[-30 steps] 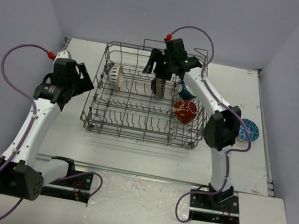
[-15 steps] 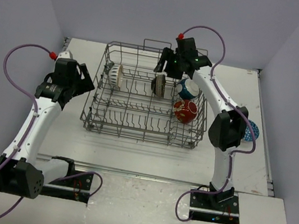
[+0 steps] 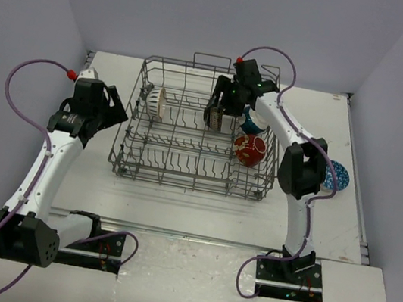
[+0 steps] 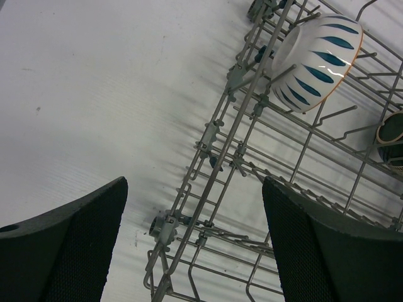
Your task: Unload the bowls from the dish rack
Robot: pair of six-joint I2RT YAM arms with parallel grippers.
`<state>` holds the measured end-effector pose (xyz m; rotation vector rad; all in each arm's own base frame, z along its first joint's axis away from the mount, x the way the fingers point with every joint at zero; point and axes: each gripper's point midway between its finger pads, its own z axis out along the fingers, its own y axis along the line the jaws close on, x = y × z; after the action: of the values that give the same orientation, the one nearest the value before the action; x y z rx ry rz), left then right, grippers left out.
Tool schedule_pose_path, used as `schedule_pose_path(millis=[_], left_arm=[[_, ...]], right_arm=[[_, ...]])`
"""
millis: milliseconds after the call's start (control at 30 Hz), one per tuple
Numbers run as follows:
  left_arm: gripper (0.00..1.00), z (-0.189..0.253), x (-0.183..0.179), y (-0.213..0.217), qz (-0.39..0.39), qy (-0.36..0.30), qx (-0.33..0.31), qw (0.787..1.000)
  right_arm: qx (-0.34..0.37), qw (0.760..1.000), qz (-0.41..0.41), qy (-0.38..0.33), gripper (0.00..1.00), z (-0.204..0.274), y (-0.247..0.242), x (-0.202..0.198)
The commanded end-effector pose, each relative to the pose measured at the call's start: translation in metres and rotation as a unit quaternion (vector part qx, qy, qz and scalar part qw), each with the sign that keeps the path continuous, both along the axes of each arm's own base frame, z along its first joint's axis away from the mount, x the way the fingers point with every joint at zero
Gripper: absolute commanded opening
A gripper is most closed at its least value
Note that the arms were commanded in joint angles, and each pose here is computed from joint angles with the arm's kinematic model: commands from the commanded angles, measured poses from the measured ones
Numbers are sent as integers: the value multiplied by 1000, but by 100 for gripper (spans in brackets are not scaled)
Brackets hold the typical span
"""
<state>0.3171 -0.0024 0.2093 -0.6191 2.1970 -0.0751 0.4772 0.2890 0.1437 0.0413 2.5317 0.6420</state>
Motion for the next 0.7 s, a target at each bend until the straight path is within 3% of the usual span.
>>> schedule_pose_path(millis=[0, 433, 667], left_arm=[[87, 10, 8, -4, -6, -24, -3, 1000], [87, 9, 4, -2, -3, -23, 0, 1000], [87, 8, -1, 0, -1, -20, 5, 1000]], right_arm=[[20, 999, 20, -15, 70, 4, 11, 5], [66, 997, 25, -16, 55, 8, 22, 11], [79, 997, 11, -6, 52, 0, 23, 12]])
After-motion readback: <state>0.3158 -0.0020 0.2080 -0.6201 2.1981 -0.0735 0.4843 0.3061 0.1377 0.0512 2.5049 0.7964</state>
